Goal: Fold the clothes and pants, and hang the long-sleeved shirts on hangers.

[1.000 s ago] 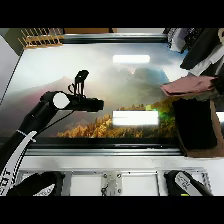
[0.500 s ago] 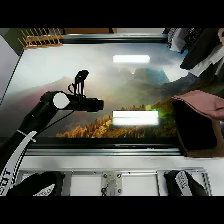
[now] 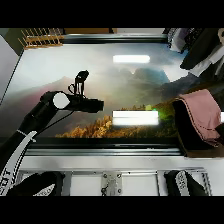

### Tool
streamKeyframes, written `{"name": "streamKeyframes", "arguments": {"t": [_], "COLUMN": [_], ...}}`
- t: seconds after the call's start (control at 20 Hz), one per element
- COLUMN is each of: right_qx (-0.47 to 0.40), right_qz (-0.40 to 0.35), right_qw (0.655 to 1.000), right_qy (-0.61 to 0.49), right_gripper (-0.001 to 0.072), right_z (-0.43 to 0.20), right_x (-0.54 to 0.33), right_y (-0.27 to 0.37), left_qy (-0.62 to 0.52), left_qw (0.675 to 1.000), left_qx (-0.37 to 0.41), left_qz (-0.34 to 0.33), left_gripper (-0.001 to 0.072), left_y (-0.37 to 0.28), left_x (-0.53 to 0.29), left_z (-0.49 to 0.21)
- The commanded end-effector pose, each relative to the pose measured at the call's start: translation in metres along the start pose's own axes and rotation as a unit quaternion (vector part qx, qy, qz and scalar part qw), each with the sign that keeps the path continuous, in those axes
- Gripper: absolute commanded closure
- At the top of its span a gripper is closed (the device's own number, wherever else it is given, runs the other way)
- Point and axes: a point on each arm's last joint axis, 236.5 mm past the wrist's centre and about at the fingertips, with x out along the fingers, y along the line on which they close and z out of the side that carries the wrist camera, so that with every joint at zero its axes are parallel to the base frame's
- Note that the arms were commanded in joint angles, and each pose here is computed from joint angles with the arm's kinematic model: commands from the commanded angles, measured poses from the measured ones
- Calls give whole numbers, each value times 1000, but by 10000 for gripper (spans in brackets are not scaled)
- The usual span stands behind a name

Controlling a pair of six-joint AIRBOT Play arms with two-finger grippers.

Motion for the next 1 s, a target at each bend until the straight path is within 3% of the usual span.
{"name": "streamKeyframes", "arguments": {"t": [0.0, 0.1, 0.15, 0.2, 0.25, 0.4, 0.55, 0.75, 0.95], "right_qx": [-11, -17, -30, -44, -58, -127, -240, -411, -513], "right_qz": [-36, -40, -38, -35, -31, 49, 235, 387, 448], "right_qw": [999, 999, 999, 998, 997, 984, 926, 813, 726], "right_qy": [-1, -4, -11, -20, -36, -111, -174, -141, -89], "right_gripper": [695, 683, 525, 242, 67, 69, 70, 70, 70], "right_z": [-2, -1, 3, 8, 16, 53, 51, -62, -185], "right_x": [6, 6, 6, 5, 1, -32, -97, -146, -144], "right_y": [-18, -19, -18, -17, -14, 36, 160, 293, 368], "left_qy": [2, 2, 2, 2, 2, 1, -7, -56, -95], "left_qw": [1000, 1000, 1000, 1000, 1000, 1000, 1000, 996, 991], "left_qx": [1, 1, 1, 1, 1, 0, -17, -73, -93], "left_qz": [0, 0, 0, 0, 0, 0, 2, 21, 31], "left_gripper": [699, 700, 699, 699, 699, 699, 699, 699, 699], "left_y": [0, 0, 0, 0, 0, 0, 4, 40, 59], "left_x": [0, 0, 0, 0, 0, 0, -2, -29, -60], "left_z": [-1, -1, -1, -1, -1, -1, 4, 31, 47]}}
